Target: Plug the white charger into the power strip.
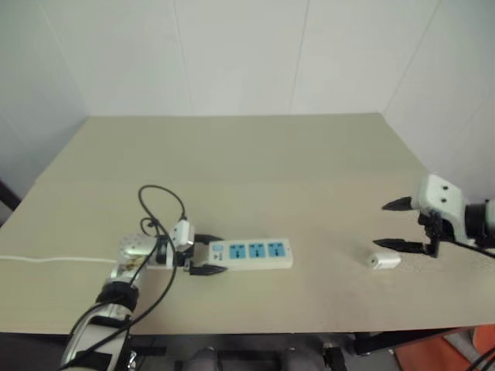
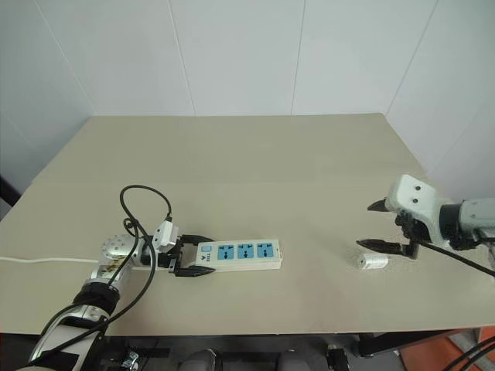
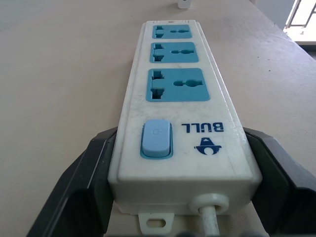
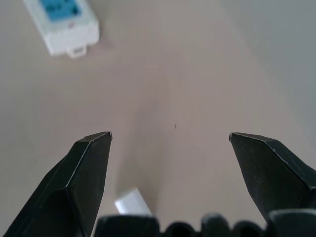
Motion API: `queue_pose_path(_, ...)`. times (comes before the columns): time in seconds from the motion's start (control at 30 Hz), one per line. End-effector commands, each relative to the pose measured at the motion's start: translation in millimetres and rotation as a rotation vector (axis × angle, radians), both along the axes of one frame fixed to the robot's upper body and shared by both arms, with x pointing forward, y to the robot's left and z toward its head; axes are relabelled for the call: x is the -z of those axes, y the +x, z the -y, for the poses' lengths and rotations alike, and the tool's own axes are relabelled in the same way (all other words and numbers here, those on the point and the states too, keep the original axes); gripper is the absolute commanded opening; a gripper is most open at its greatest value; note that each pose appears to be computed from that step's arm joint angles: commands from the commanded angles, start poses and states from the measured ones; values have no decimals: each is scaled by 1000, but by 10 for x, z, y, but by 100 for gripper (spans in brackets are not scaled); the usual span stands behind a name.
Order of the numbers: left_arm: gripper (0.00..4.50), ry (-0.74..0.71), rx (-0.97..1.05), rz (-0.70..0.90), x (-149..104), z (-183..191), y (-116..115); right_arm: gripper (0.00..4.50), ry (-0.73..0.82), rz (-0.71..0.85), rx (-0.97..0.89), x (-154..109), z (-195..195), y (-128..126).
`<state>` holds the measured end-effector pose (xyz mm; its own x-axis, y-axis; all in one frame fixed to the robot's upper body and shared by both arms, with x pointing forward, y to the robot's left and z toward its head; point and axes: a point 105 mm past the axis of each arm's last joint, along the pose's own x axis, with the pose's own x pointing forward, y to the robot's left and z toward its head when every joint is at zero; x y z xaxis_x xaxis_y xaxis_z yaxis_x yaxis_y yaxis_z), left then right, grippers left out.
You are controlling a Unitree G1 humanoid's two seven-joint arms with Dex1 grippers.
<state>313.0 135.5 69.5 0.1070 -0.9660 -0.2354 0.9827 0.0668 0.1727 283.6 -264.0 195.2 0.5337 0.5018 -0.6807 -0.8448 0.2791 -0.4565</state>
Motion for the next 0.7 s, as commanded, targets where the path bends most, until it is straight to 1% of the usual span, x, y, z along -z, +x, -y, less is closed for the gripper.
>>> queue_pose_path(0.03, 328, 34, 37, -16, 59, 65, -38, 450, -198, -34, -98, -5, 63, 1)
queue_pose_path(0.13, 328, 36, 38, -22, 62, 74, -38, 450, -280, -91, -134, 41, 64, 30)
queue_pose_path(0.23, 328, 38, 39, -26, 69, 84, -42, 450, -365, -157, -153, 163, 41, 46)
queue_pose_path(0.6, 328, 33, 25, -15, 60, 146, -6, 450, -489, -210, -152, 507, -14, 174)
queue_pose_path(0.7, 328, 35, 18, -13, 58, 139, -1, 450, -493, -230, -147, 581, -16, 183)
